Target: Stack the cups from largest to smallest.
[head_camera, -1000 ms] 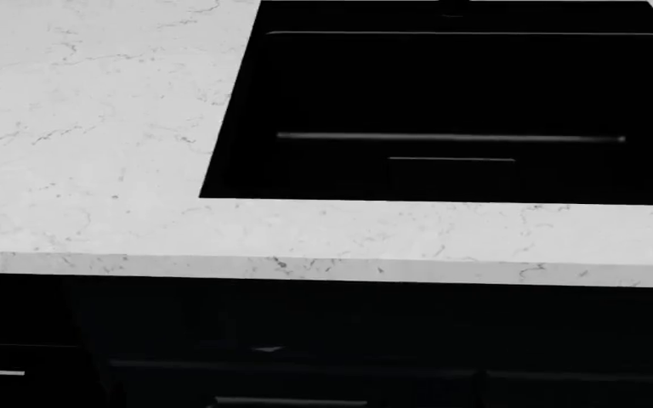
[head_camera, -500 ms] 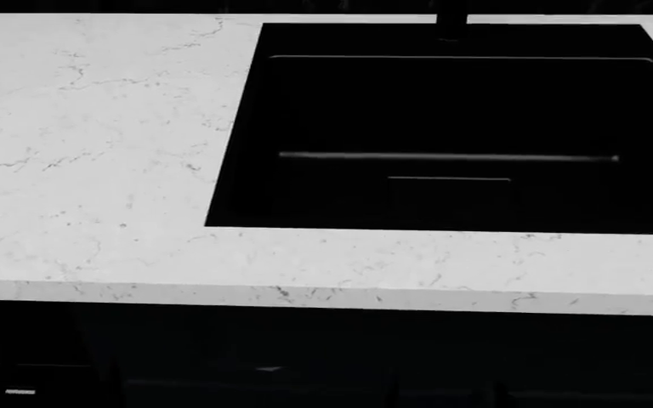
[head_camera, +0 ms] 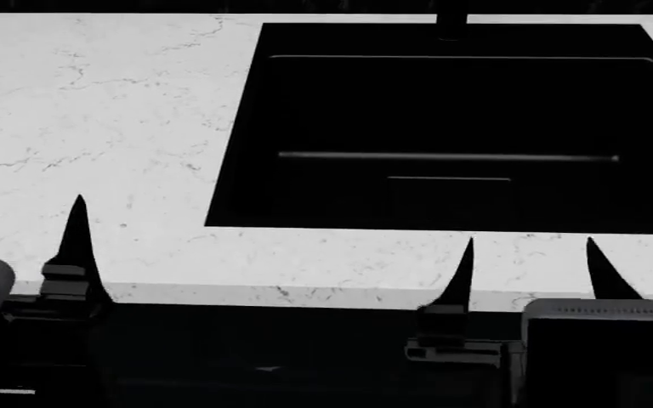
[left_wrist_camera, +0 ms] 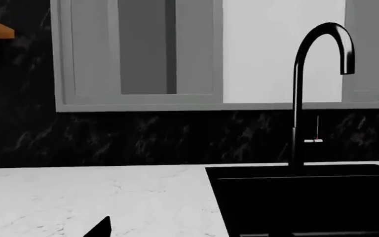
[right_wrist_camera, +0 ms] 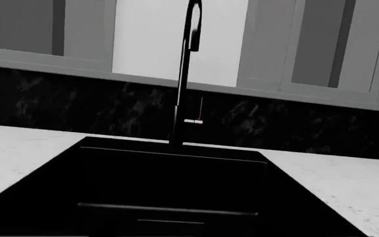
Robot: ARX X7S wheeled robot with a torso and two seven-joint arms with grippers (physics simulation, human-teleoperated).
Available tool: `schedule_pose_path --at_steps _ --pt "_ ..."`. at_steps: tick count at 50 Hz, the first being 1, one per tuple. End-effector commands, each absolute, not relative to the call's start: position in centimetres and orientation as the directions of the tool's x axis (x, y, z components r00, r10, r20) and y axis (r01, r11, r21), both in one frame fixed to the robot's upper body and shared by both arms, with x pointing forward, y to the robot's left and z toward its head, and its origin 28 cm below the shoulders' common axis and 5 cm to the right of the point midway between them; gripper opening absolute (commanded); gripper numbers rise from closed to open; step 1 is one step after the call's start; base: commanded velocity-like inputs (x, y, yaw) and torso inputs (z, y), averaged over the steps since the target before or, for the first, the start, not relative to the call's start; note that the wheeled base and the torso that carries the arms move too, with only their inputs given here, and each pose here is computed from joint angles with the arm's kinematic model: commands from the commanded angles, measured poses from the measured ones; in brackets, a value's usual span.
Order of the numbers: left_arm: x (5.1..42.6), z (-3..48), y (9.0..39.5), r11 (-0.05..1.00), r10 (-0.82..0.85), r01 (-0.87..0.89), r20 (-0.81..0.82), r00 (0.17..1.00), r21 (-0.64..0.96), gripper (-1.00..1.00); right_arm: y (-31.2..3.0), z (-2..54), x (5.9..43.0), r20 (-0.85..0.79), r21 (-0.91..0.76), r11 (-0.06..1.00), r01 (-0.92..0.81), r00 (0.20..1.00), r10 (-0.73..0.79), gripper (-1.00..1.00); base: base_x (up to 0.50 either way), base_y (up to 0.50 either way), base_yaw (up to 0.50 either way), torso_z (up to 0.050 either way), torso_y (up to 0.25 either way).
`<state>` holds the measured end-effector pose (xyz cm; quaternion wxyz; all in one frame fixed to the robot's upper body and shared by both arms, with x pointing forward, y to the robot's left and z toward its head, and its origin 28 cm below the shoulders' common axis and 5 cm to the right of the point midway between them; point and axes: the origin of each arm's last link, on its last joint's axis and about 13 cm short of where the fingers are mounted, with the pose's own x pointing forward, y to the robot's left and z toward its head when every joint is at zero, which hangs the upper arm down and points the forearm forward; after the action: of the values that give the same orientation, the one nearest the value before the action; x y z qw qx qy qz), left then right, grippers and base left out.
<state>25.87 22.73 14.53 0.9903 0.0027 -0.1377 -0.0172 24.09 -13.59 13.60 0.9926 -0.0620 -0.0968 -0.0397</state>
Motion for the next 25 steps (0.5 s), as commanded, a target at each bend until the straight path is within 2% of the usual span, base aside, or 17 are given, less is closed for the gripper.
schedule_pose_path --at_steps 1,12,25 --pt "28.3 18.5 23.4 0.999 -0.032 0.026 0.29 0.957 0.026 1.0 -15.5 17.9 25.0 0.256 -0.113 0.989 0.099 0.964 -0.067 1.0 0.0 0.0 0.0 0.0 0.0" --pt "28.2 19.4 23.4 0.999 -0.036 0.035 0.316 0.948 0.008 1.0 -15.6 19.5 25.4 0.251 -0.156 0.985 0.079 0.967 -0.038 1.0 0.0 -0.02 0.0 0.0 0.0" --pt "27.7 19.3 23.4 0.999 -0.032 0.034 0.318 0.948 0.0 1.0 -15.5 19.3 24.9 0.249 -0.149 0.986 0.08 0.968 -0.041 1.0 0.0 -0.49 0.0 0.0 0.0"
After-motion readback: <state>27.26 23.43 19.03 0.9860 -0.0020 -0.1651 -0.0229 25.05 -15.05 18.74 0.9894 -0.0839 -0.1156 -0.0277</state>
